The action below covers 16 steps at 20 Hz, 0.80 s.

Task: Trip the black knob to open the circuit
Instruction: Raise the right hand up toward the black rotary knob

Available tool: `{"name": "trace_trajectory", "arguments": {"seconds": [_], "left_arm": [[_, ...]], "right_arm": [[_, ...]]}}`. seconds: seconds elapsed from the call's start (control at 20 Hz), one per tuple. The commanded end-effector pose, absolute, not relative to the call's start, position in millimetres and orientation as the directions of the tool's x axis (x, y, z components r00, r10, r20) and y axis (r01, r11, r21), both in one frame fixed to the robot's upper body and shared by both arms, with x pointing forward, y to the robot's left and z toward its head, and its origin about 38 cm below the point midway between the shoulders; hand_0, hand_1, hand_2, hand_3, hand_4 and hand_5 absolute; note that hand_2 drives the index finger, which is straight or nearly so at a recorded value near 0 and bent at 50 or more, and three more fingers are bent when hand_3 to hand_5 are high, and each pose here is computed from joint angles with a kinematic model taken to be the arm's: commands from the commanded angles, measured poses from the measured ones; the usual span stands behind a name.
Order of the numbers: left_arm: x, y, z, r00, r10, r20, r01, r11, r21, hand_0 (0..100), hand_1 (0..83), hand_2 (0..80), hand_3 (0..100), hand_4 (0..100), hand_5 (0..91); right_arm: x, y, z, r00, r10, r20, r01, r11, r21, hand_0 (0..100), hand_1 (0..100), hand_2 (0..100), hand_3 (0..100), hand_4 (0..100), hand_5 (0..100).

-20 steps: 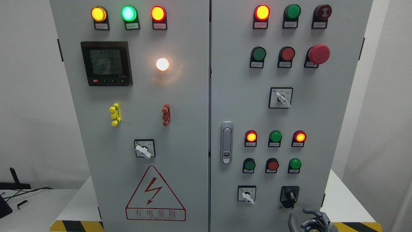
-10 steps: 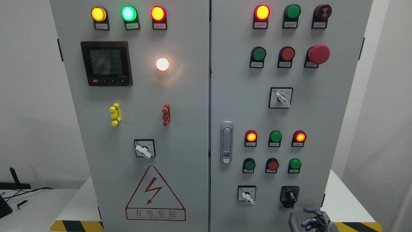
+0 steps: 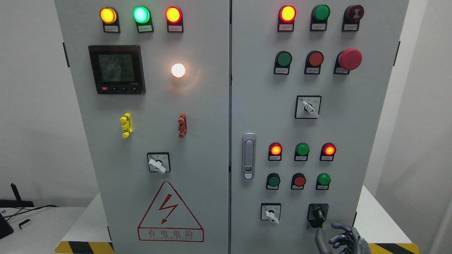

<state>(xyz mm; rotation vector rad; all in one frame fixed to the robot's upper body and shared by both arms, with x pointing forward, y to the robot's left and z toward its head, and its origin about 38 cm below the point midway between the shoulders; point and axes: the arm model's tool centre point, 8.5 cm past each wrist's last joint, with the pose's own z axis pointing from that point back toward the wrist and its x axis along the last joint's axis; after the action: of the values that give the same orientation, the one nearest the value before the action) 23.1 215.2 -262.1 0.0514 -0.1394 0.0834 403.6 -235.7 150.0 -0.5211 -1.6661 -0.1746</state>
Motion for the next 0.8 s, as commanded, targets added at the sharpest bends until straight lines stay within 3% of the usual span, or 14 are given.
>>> {"name": "trace_trajectory", "arguments": {"seconds": [0.0, 0.75], "left_arm": [[23.6, 215.0, -262.1, 0.989, 0.049, 0.142, -0.056, 0.997, 0.045, 12, 38.9, 0.0, 0, 0, 0.0], [23.1, 214.0, -262.1, 0.989, 0.049, 0.14, -0.056, 0.998, 0.043, 12, 38.9, 0.0, 0, 0, 0.0]], "right_arm": [[410.3, -229.4, 146.0, -0.061, 0.238, 0.969, 0.411, 0.891, -0.193, 24, 76, 43, 78, 80, 89], [417.2, -225.2, 151.8, -0.055, 0.239, 0.969, 0.405, 0.893, -0.197, 21, 78, 45, 78, 80, 89]]}}
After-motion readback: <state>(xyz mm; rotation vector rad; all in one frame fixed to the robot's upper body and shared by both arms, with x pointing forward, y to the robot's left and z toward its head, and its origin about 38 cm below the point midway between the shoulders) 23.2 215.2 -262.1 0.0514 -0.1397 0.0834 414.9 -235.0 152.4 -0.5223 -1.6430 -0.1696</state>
